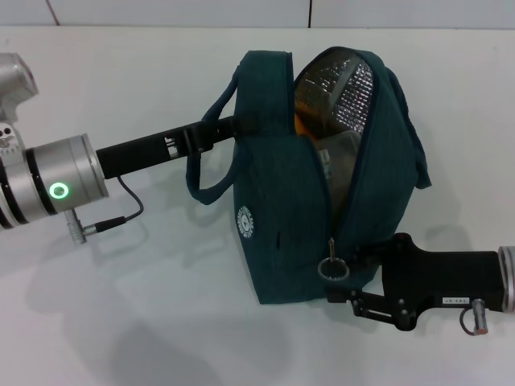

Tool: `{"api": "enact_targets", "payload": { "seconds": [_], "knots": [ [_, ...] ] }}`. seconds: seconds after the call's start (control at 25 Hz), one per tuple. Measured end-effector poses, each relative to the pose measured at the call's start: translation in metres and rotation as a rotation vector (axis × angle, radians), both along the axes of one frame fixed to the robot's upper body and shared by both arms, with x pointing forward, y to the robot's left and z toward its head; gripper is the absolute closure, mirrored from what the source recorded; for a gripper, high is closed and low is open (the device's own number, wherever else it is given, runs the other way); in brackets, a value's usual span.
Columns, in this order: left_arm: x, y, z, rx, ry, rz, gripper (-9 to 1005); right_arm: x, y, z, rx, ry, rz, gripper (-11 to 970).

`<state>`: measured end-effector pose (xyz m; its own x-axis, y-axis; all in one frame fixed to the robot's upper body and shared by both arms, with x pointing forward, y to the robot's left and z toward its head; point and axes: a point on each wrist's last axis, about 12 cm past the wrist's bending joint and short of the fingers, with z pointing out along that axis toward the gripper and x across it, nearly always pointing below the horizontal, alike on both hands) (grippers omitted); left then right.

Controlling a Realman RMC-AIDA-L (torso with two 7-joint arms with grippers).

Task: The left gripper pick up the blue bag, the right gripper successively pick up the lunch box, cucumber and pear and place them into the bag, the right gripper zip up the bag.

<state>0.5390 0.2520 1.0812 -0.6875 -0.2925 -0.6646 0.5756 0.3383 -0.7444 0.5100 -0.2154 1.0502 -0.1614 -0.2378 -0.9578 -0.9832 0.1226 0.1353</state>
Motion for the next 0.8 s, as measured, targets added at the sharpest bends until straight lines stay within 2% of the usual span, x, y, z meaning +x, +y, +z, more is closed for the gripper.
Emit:
{"api": "enact_targets", "payload": {
  "seconds": [0.24, 0.48, 0.6, 0.8],
  "knots": [
    [0.0, 0.0, 0.0001, 0.0, 0.0, 0.0, 932, 0.0018, 0.0001, 0.0012, 0.011, -0.003, -0.016, 626],
    [0.0001, 0.0001, 0.0, 0.0, 0.0, 0.001, 931, 0.0024, -0.0003, 0.0014, 0.019, -0.018, -0.026, 628],
    [0.0001, 0.0001, 0.0, 0.0, 0.0, 0.001, 931, 0.0025, -0.0001, 0.0011, 0.017, -0.024, -0.025, 663],
    [0.0002, 0.0001, 0.0, 0.0, 0.0, 0.002, 930, 0.0033, 0.0003, 0.0007, 0.007, -0.031, -0.025, 870]
  ]
}}
